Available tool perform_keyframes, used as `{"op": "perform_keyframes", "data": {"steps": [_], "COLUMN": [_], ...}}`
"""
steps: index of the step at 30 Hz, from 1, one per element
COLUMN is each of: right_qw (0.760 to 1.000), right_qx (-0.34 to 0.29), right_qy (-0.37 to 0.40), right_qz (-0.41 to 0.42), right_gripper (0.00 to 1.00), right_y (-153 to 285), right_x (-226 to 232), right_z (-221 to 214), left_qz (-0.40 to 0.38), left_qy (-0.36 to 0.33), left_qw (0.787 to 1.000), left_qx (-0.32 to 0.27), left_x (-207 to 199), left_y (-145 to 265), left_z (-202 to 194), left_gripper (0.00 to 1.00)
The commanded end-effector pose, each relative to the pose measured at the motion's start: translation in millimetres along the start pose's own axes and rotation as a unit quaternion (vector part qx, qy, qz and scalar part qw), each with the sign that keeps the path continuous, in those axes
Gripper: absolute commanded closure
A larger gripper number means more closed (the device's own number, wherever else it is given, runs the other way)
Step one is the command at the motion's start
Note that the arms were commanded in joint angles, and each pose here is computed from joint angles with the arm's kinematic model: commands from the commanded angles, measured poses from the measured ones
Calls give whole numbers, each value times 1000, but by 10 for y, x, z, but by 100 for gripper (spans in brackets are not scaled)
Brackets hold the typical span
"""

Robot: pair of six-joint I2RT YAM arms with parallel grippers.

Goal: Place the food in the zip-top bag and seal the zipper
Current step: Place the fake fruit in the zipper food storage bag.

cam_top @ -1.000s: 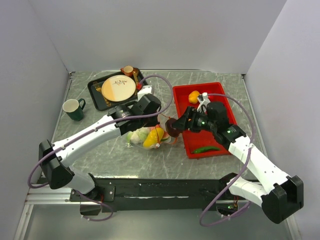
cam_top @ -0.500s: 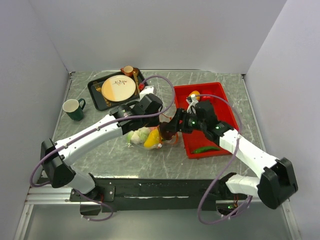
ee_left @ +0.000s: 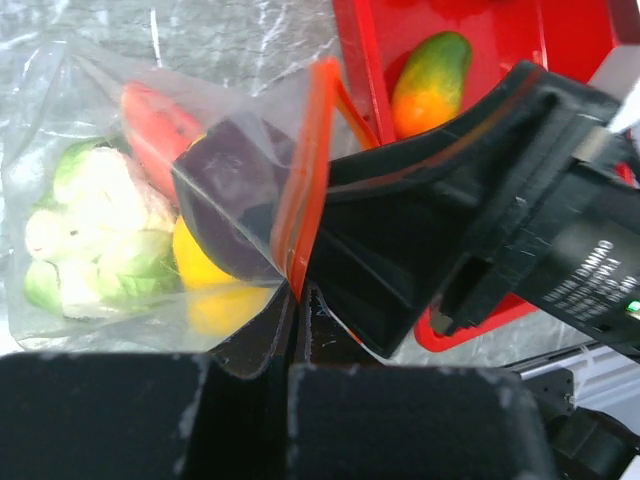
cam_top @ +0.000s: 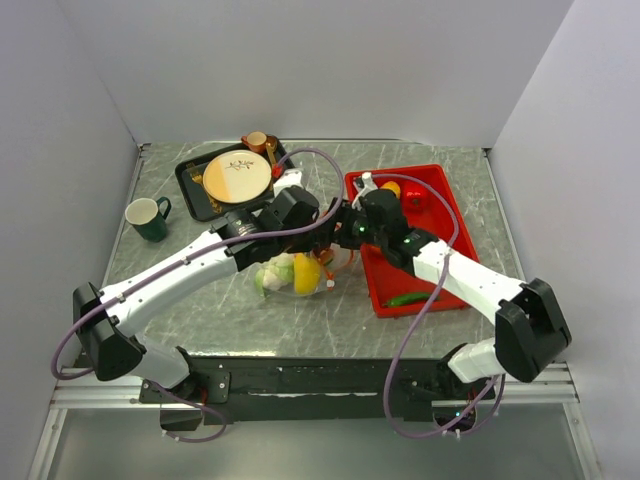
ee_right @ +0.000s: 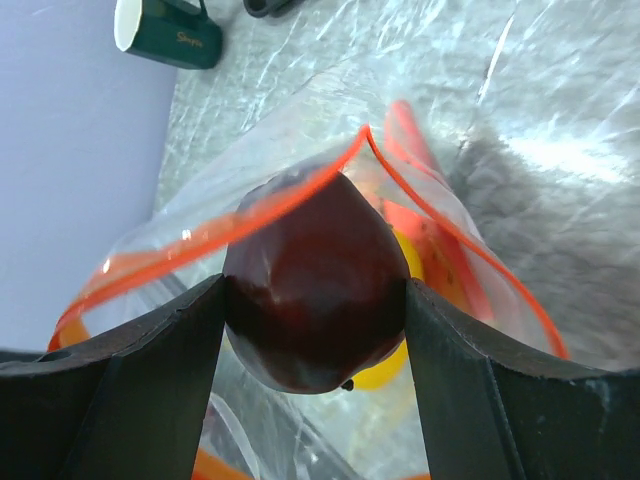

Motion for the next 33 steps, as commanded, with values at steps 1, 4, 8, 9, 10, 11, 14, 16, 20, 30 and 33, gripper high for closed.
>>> {"op": "perform_keyframes", "data": {"steps": [1, 4, 8, 9, 10, 11, 14, 16, 20, 30, 33], "right_qw": [998, 998, 998, 998, 998, 998, 999, 999, 999, 978, 956], "right_qx": [-8, 8, 8, 6, 5, 3, -4, -6, -23, -168, -206], "right_qy": [-20, -26, -15, -13, -11, -8, -2, 0, 4, 20, -7], "right_qz": [55, 56, 63, 64, 64, 64, 52, 49, 45, -121, -207], "right_gripper": [64, 55, 38, 27, 24, 22, 11, 0, 0, 0, 0], "right_y": [-127, -187, -148, -138, -127, -108, -72, -48, 39, 615, 770], "right_x": [251, 219, 215, 219, 226, 236, 226, 201, 222, -163, -515], "right_z": [6, -46, -69, -65, -59, -57, -36, -39, -3, 305, 430], "left_qz": [-13, -11, -4, -3, -1, 0, 1, 2, 3, 9, 4], "left_qy": [17, 19, 21, 21, 21, 21, 24, 25, 26, 26, 25], "left_qw": [999, 999, 998, 998, 998, 998, 998, 998, 998, 998, 998], "left_qx": [-39, -46, -52, -53, -54, -55, -58, -60, -63, -60, -57], "left_x": [-22, -4, 26, 30, 40, 43, 49, 53, 58, 83, 69], "left_y": [135, 174, 201, 206, 210, 215, 230, 246, 265, 250, 231], "left_z": [166, 192, 208, 210, 214, 215, 232, 244, 252, 226, 210], "left_gripper": [99, 99, 99, 99, 99, 99, 99, 99, 99, 99, 99]}}
Point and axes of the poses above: each gripper's point midway between its finger pads, its own y axis back along the fingers, its own x axis along the line the jaws close on, z = x × y, the point moved 6 cm from there along y, back along the fingers, and after that the axes turned 12 degrees about -y, right-handed, at the moved point
